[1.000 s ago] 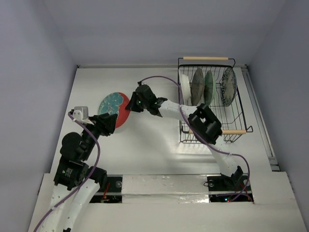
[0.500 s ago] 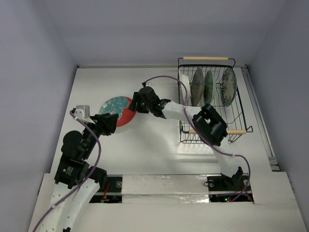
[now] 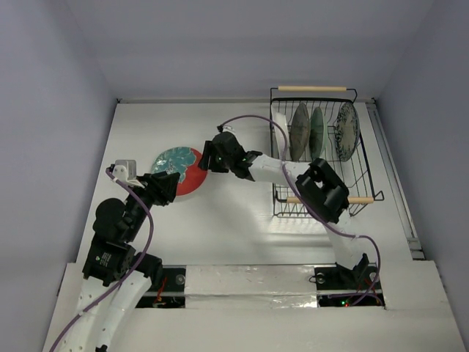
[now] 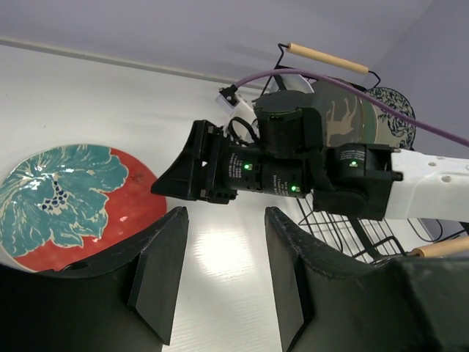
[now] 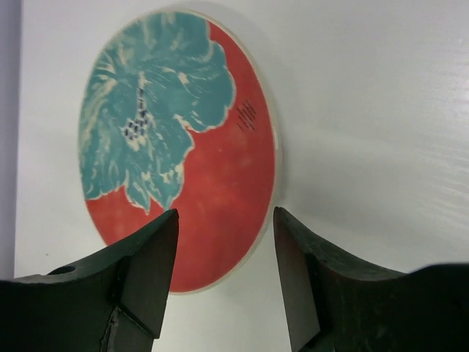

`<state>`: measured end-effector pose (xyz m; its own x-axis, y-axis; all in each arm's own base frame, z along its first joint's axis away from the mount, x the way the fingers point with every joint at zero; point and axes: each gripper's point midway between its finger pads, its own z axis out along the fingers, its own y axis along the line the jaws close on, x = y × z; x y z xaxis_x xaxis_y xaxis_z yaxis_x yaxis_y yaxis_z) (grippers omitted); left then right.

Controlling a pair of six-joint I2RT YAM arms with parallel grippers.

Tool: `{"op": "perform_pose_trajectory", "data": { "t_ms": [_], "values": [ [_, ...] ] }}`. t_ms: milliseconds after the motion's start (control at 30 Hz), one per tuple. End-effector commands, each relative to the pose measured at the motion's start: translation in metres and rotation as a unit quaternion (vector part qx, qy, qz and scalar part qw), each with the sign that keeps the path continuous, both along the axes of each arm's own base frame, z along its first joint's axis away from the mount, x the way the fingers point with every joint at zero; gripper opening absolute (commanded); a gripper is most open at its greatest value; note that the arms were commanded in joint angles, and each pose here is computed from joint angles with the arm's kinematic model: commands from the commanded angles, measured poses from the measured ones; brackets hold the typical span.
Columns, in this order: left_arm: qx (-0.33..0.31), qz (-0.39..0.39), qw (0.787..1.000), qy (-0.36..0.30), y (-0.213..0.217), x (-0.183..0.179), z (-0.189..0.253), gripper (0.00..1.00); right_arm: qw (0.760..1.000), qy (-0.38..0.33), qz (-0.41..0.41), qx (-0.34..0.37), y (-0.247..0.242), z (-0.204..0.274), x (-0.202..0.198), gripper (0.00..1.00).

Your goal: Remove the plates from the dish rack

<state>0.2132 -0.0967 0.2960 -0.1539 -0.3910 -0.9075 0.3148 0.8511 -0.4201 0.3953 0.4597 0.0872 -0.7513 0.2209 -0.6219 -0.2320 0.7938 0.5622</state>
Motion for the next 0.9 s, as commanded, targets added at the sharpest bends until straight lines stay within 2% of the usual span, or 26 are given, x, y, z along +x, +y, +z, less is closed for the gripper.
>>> {"op": "perform_pose_trajectory", "data": {
  "t_ms": [0, 33, 100, 133, 200, 233, 267, 333, 367, 400, 467, 500, 567, 700, 733, 833, 867],
  "values": [
    [-0.01, -0.002, 1.0, -0.024, -0.001, 0.0, 0.016, 0.43, 0.995, -0.087, 0.005, 0.042, 0.0, 0.088, 0.005, 0.6],
    [-0.011, -0.002, 1.0, -0.025, -0.001, 0.0, 0.017, 0.43, 0.993, -0.11, 0.01, 0.048, -0.005, 0.121, 0.002, 0.58],
    [-0.01, -0.002, 1.0, -0.025, -0.001, 0.0, 0.016, 0.43, 0.989, -0.138, 0.016, 0.052, -0.012, 0.158, -0.007, 0.54],
    [-0.01, -0.003, 1.0, -0.025, -0.001, 0.0, 0.016, 0.39, 0.982, -0.174, 0.017, 0.067, -0.024, 0.202, -0.015, 0.42],
    [-0.009, -0.004, 1.0, -0.025, -0.001, 0.0, 0.015, 0.33, 0.975, -0.213, -0.006, 0.065, -0.047, 0.237, -0.019, 0.24],
    [-0.01, -0.004, 1.0, -0.026, -0.001, -0.001, 0.016, 0.3, 0.972, -0.232, -0.014, 0.042, -0.062, 0.249, -0.021, 0.09],
    [-0.01, -0.004, 1.0, -0.026, -0.001, -0.001, 0.016, 0.21, 0.964, -0.259, -0.053, 0.034, -0.089, 0.279, -0.023, 0.06],
    [-0.01, -0.004, 1.0, -0.027, -0.001, -0.001, 0.016, 0.09, 0.956, -0.278, -0.089, -0.018, -0.129, 0.291, -0.02, 0.03],
    [-0.01, -0.004, 1.0, -0.028, -0.001, -0.001, 0.017, 0.07, 0.947, -0.29, -0.134, -0.032, -0.164, 0.31, -0.017, 0.02],
    [-0.01, 0.0, 1.0, -0.026, 0.0, 0.0, 0.016, 0.04, 0.944, -0.29, -0.151, -0.051, -0.184, 0.308, -0.016, 0.0],
    [-0.011, 0.003, 1.0, -0.027, 0.001, -0.001, 0.016, 0.01, 0.941, -0.284, -0.17, -0.076, -0.219, 0.305, -0.014, 0.0],
    [-0.011, 0.003, 1.0, -0.027, 0.001, -0.001, 0.016, 0.01, 0.934, -0.287, -0.199, -0.077, -0.254, 0.314, -0.01, 0.0],
    [-0.011, 0.002, 1.0, -0.027, 0.001, -0.001, 0.016, 0.02, 0.93, -0.268, -0.223, -0.113, -0.288, 0.294, -0.007, 0.03],
    [-0.01, 0.0, 1.0, -0.026, 0.0, 0.0, 0.015, 0.11, 0.899, -0.238, -0.299, -0.214, -0.353, 0.272, -0.005, 0.13],
    [-0.011, -0.001, 1.0, -0.027, 0.0, 0.0, 0.016, 0.13, 0.894, -0.218, -0.305, -0.246, -0.366, 0.258, -0.001, 0.18],
    [-0.011, -0.003, 1.0, -0.026, -0.001, -0.001, 0.015, 0.22, 0.883, -0.2, -0.318, -0.281, -0.382, 0.246, 0.007, 0.37],
    [-0.011, -0.003, 1.0, -0.027, -0.001, -0.001, 0.016, 0.26, 0.882, -0.189, -0.317, -0.292, -0.389, 0.237, 0.013, 0.4]
  ]
}}
